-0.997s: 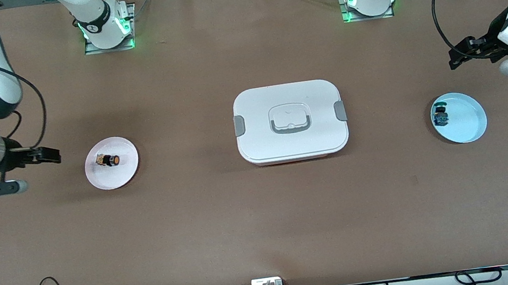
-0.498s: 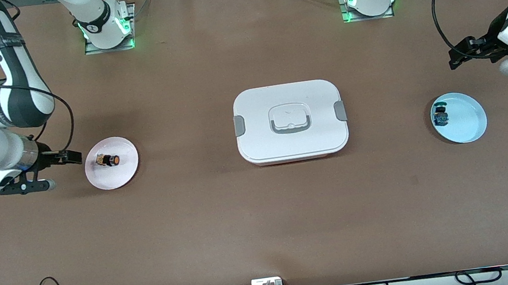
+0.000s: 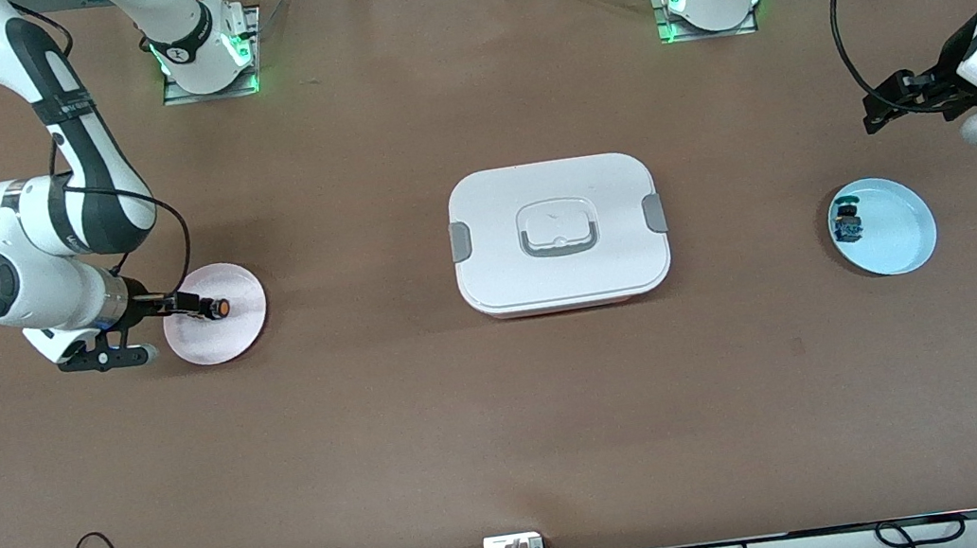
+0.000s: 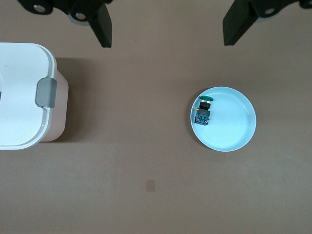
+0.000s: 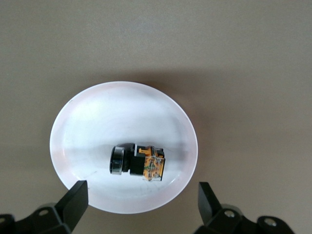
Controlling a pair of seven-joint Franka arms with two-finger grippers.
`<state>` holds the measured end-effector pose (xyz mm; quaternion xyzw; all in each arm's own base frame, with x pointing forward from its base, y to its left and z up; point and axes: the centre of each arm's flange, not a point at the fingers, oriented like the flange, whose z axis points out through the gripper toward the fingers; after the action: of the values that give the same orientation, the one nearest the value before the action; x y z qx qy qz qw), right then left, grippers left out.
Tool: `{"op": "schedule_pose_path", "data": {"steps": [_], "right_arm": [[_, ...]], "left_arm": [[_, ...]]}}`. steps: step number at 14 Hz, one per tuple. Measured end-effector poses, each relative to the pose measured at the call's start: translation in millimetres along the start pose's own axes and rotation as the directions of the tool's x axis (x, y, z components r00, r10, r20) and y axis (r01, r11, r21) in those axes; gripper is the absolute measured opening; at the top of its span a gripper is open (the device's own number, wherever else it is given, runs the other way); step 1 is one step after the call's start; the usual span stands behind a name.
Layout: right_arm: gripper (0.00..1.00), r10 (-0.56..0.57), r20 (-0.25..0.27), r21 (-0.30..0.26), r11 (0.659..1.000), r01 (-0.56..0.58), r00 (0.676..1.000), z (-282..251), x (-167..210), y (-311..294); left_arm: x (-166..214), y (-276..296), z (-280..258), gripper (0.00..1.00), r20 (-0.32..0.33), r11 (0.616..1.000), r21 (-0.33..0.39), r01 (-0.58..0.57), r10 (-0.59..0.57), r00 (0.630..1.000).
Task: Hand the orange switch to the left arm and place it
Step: 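Move the right gripper over the orange switch on the white dish, then lower the right gripper and close it on the orange switch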
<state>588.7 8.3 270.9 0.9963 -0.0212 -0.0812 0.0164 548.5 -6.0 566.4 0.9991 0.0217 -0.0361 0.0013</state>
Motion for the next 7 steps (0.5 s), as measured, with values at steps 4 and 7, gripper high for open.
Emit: {"op": "schedule_pose_path", "data": {"steps": [4, 7], "right_arm": [[1.00, 0.003, -0.004, -0.004, 1.000, -0.003, 1.000, 17.8, 4.9, 0.2], [1.00, 0.008, 0.007, 0.000, 1.000, -0.008, 1.000, 31.0, 6.4, -0.6]], "left_arm": [[0.0, 0.0, 0.0, 1.00, 0.000, 1.000, 0.000, 0.000, 0.000, 1.000], [0.0, 0.0, 0.0, 1.00, 0.000, 1.000, 0.000, 0.000, 0.000, 1.000]]}}
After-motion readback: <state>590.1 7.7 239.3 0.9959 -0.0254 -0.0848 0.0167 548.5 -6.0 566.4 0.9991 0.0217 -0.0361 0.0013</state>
